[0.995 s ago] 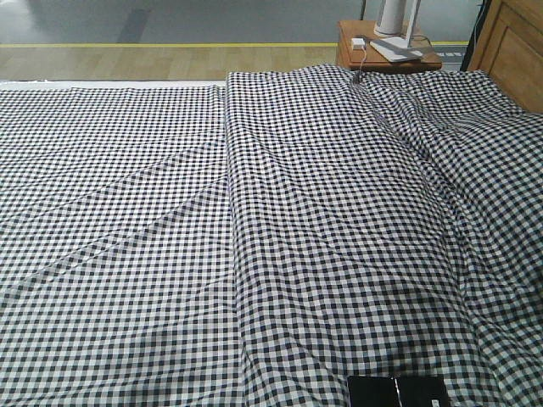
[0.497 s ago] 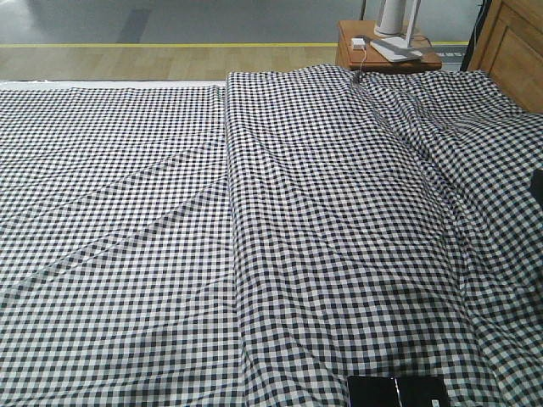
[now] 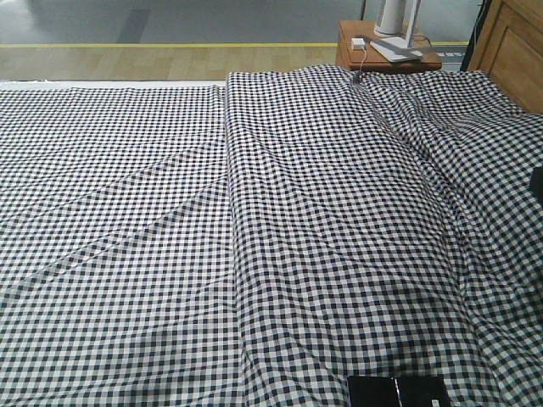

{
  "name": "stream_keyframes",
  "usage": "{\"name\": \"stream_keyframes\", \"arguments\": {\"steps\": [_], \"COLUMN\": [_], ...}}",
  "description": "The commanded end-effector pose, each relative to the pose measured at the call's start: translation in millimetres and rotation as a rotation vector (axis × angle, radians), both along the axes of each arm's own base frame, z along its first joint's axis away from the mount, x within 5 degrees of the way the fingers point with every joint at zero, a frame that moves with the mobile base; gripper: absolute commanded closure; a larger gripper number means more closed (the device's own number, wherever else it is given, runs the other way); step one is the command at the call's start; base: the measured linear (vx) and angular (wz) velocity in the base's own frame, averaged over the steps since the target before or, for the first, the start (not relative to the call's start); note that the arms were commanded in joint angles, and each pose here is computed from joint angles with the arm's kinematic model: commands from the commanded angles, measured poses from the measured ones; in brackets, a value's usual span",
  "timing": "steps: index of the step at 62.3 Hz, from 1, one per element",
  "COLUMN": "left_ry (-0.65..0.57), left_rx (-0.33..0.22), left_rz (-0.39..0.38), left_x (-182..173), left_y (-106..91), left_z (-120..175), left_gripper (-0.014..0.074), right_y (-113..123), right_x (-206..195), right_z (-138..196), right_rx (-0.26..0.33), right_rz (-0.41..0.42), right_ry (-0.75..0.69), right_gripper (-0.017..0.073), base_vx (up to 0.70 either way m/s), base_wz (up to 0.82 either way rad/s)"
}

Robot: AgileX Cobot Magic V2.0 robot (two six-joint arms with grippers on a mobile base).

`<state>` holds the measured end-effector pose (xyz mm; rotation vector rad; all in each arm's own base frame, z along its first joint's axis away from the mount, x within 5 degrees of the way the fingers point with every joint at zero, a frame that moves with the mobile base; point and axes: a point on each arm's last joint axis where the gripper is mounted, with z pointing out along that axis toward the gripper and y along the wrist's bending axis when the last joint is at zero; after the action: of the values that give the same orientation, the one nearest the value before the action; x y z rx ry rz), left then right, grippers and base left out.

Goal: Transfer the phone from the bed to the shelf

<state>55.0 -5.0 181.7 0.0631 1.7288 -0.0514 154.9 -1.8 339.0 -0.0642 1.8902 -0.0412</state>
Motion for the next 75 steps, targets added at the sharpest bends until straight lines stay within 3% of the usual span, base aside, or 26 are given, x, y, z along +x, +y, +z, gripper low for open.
{"name": "stream_keyframes", "arguments": {"steps": [1,14,24,43,55,64,75], "left_ry": [-0.073,-0.073,-0.073,-0.073,-0.073,-0.073,-0.073], "left_rx": [-0.017,-0.017,-0.017,-0.017,-0.017,-0.017,-0.017], "left_rz": [0.010,0.010,0.010,0.010,0.010,0.010,0.010], "left_x": [0.6,0.6,0.6,0.6,0.6,0.6,0.6], "left_y": [0.7,0.7,0.7,0.7,0.7,0.7,0.7], "left_z": [6.2,6.2,6.2,6.2,6.2,6.2,6.2], "left_gripper": [0.0593,0.0593,0.0593,0.0593,0.0593,0.0593,0.0593], "right_y": [-2.0,-2.3,-3.9,-42.1,-62.5,-85.0,-117.0], "right_x": [1.8,2.4,6.6,41.3,67.1,86.0,103.5], "right_z": [19.7,23.3,35.2,59.4,55.8,33.1,-1.9], "right_rx": [-0.013,-0.012,0.039,0.077,0.056,0.125,0.230], "right_rz": [-0.015,-0.020,-0.039,-0.220,-0.254,-0.286,-0.258], "right_ry": [-0.133,-0.173,-0.165,0.056,0.179,0.287,0.401], "right_gripper": [-0.0048,-0.0012,-0.0012,-0.0012,-0.0012,-0.0012,-0.0012], "base_vx": [0.00,0.00,0.00,0.00,0.00,0.00,0.00], "base_wz": [0.00,0.00,0.00,0.00,0.00,0.00,0.00]}}
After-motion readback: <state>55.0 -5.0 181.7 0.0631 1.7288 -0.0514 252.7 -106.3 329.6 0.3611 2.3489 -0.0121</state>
